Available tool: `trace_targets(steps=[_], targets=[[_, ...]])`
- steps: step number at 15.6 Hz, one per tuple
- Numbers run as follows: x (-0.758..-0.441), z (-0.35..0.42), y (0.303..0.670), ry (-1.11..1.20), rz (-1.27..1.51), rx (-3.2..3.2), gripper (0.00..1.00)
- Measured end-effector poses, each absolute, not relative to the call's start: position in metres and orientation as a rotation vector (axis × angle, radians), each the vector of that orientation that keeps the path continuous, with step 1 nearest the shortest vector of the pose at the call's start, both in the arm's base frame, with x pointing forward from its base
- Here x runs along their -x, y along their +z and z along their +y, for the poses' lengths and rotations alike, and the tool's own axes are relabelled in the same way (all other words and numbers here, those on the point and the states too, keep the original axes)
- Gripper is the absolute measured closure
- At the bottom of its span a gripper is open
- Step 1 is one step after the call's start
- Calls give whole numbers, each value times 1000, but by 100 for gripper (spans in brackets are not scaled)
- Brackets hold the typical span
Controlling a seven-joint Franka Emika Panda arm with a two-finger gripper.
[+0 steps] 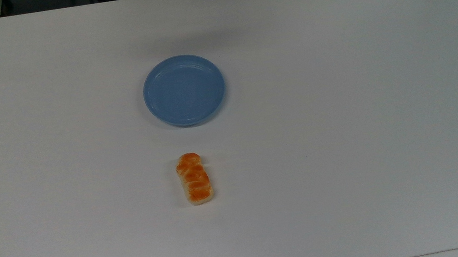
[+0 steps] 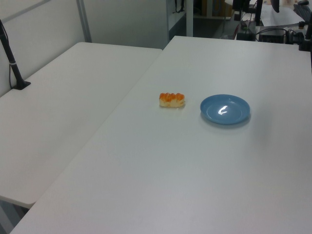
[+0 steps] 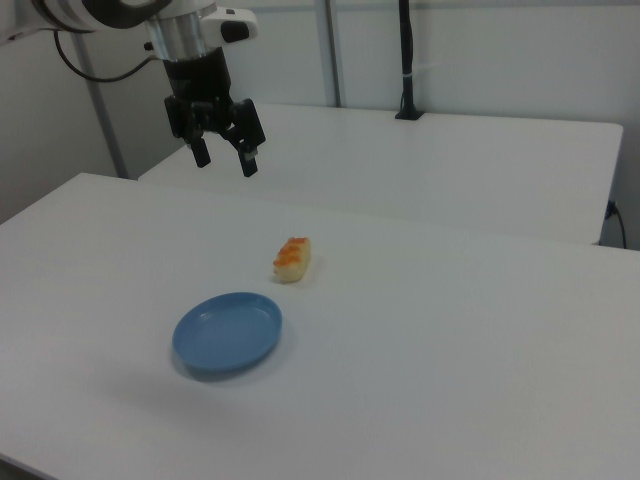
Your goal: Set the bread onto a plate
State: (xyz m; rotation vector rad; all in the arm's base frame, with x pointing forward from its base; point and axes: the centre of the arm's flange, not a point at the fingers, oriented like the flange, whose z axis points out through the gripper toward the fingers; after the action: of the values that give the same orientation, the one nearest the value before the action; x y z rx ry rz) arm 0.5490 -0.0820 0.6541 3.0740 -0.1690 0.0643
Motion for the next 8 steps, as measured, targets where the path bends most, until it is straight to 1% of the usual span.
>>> trace_targets(steps=[8], targets=[[-547, -82, 653, 39, -176, -3066, 0]])
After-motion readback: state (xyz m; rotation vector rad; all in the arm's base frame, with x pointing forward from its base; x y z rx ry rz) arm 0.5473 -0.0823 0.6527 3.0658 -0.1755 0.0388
